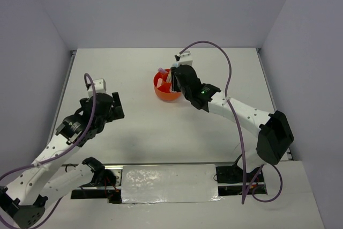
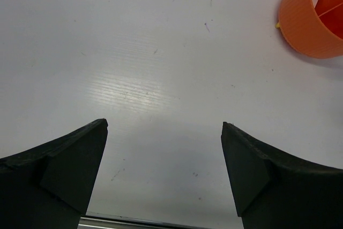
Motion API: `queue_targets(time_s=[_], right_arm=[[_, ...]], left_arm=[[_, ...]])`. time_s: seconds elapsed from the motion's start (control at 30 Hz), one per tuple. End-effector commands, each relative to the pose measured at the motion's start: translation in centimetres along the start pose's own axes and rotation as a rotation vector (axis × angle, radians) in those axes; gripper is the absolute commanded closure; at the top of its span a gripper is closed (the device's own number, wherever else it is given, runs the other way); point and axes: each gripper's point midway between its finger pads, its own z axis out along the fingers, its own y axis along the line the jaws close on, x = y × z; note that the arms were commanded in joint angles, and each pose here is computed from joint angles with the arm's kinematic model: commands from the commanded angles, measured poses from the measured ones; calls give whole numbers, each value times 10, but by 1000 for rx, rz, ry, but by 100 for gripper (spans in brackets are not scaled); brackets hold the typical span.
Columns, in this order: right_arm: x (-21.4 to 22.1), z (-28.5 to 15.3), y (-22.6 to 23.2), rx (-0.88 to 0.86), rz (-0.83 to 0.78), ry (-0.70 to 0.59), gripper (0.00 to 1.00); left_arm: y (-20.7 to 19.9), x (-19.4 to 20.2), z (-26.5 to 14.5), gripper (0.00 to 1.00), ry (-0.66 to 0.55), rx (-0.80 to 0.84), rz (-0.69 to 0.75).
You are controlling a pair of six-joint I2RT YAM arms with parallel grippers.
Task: Sort the stationery into containers
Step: Place the stationery in the storage box.
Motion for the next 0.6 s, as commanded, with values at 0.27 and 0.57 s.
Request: queue_targets(time_s=[0.27,0.57], right_arm=[[-19,5,-8,-18,32,-81,100],[-11,7,-8,-32,34,-75,100]], left_arm=[[21,-20,-19,1,-136,-17,-85],[21,-18,-18,1,-125,-19,-81]])
